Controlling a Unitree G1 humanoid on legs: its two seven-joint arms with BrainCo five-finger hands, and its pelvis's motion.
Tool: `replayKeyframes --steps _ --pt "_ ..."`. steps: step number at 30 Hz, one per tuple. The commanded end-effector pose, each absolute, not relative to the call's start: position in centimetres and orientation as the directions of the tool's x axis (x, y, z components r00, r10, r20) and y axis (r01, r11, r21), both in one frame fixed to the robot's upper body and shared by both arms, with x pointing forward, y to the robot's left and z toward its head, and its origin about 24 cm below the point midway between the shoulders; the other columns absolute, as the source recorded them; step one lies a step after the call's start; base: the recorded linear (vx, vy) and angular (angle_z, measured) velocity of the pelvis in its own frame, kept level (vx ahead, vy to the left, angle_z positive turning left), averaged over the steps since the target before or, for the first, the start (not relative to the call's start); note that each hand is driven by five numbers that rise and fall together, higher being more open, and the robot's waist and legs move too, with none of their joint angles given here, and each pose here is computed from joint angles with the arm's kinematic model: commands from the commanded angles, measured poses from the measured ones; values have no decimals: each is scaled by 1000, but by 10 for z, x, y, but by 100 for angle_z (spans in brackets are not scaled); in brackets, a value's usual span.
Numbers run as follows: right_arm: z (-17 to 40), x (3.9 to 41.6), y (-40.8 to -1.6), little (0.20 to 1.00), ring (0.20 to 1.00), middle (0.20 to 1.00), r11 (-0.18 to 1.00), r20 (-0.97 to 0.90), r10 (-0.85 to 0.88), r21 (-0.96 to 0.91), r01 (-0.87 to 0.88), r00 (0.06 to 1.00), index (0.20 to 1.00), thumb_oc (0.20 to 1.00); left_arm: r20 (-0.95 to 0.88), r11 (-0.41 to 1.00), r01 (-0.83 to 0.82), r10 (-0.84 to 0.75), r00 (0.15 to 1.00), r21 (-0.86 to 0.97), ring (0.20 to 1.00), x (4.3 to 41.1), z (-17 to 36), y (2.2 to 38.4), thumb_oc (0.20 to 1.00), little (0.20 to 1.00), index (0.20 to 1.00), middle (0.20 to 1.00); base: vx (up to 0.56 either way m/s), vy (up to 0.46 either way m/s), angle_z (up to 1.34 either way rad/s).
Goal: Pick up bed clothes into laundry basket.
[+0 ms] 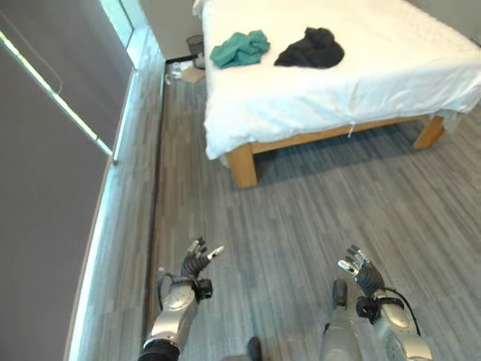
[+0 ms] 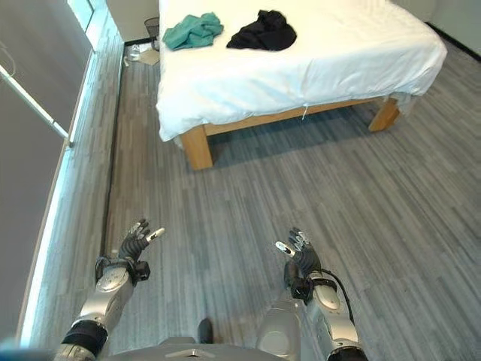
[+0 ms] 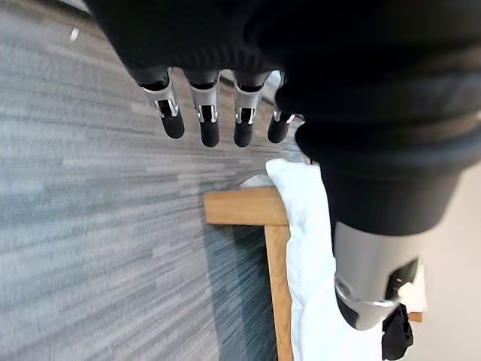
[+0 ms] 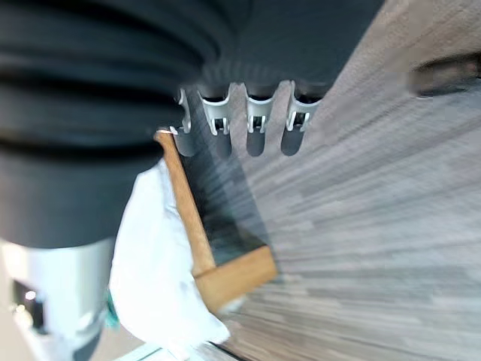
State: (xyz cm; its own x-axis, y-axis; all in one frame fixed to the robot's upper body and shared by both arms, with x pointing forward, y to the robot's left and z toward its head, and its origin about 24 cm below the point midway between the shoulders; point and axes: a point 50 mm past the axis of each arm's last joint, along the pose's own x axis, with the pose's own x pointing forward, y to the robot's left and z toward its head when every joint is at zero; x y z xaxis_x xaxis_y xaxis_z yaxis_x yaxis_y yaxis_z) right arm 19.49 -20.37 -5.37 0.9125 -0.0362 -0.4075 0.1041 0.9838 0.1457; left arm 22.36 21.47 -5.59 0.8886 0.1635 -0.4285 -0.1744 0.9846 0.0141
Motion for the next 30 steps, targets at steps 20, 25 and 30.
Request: replayKeyframes --steps 20,25,30 --pt "-36 196 -237 1000 1000 1000 954 -328 -118 225 198 937 1000 1000 -397 974 -184 118 910 -133 1000 204 -52 214 1000 1000 1000 1000 475 -234 -18" --pt "-40 201 -216 1000 1000 1000 948 -327 -62 275 157 943 1000 1000 -375 980 -169 117 920 -108 1000 207 -44 218 1000 1000 1000 1000 476 119 -44" --pt "-41 197 -211 1000 1000 1000 948 -334 -43 283 144 941 1000 1000 -341 991 -108 75 937 -79 1000 219 -34 216 1000 1000 1000 1000 422 137 61"
